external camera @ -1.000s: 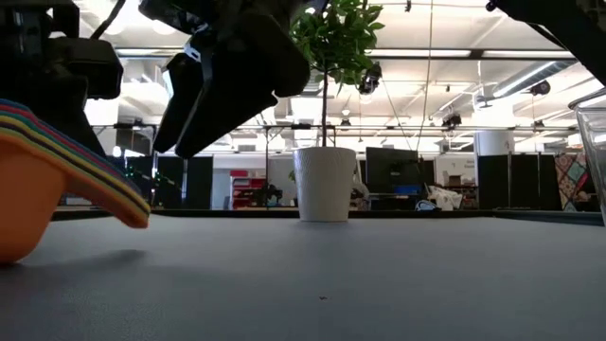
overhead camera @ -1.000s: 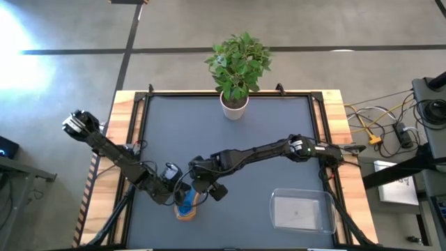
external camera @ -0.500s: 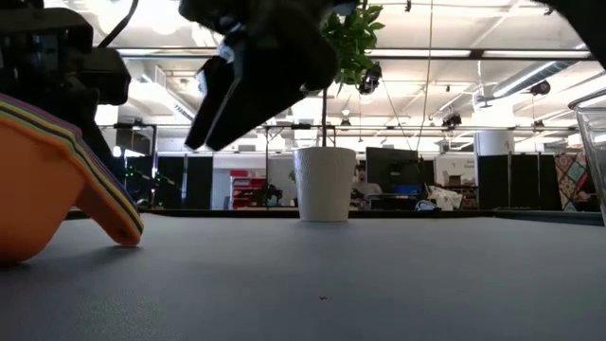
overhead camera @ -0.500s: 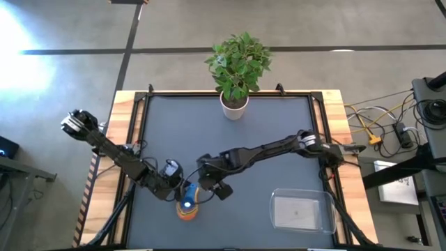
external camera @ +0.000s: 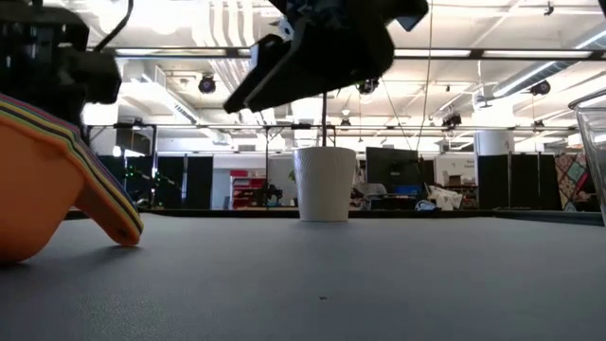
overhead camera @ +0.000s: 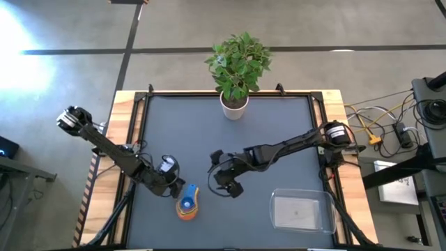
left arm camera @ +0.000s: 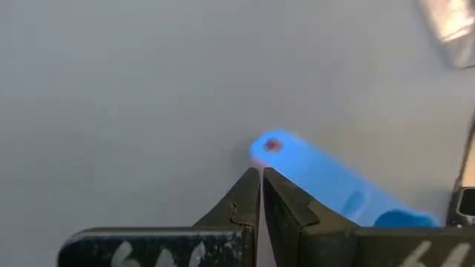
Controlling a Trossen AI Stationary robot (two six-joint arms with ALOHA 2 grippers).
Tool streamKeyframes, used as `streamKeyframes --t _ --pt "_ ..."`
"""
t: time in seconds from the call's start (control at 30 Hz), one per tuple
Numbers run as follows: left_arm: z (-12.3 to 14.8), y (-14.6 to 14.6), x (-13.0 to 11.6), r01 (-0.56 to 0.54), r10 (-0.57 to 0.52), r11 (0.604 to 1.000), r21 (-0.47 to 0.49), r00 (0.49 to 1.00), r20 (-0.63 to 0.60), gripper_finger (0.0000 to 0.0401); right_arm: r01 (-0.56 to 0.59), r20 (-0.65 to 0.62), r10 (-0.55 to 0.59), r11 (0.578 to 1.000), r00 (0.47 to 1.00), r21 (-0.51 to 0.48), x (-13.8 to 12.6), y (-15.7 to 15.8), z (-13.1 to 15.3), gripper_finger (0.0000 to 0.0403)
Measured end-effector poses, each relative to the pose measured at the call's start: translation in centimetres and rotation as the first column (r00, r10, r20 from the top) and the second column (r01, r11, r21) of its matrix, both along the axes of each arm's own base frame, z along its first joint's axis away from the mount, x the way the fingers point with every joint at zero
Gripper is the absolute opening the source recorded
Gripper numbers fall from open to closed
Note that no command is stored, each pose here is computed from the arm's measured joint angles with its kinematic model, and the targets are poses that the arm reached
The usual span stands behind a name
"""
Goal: Nest measuring cups in basket
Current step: Adjust the nested measuring cups
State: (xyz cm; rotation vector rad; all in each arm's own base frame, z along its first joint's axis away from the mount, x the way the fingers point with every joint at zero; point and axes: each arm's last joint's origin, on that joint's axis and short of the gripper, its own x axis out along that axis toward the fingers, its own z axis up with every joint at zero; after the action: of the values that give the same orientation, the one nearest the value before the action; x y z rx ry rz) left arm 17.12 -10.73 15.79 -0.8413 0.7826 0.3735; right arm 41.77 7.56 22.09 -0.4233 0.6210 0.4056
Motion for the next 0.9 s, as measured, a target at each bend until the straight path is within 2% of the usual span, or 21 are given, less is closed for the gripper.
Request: streamKeyframes --t 0.1,0.23,0.37,0.67,0.9 --pt "-0.4 -0.2 -0.1 -0.014 0.009 0.997 -0.077 0.998 -0.056 0.0001 0.000 -0.012 0.000 1.000 1.000 -0.001 -0.3 0.0 -0.5 0.0341" --pt "-0.9 -1.1 0.8 0.016 -0.027 0.990 -0.141 0.997 -0.074 0.0001 0.000 -0.022 0.000 1.000 1.000 -0.003 -0.3 -0.1 -1.0 0.0341" --pt "-1.2 -2.1 2.2 0.042 -0.061 0.987 -0.153 0.991 -0.116 0.0001 0.000 -0.029 0.000 1.000 1.000 -0.005 -0.4 -0.1 -1.2 0.0341" --pt "-1.3 -3.4 5.5 0.151 -0.158 0.987 -0.057 0.980 -0.125 0.0001 0.001 -0.021 -0.001 1.000 1.000 0.005 -0.4 -0.1 -1.1 0.0341" --pt "0.5 -3.6 7.4 0.281 -0.278 0.958 0.047 0.958 -0.064 0.0001 -0.027 -0.019 0.028 0.999 0.999 0.041 -0.4 0.2 -1.0 0.0341"
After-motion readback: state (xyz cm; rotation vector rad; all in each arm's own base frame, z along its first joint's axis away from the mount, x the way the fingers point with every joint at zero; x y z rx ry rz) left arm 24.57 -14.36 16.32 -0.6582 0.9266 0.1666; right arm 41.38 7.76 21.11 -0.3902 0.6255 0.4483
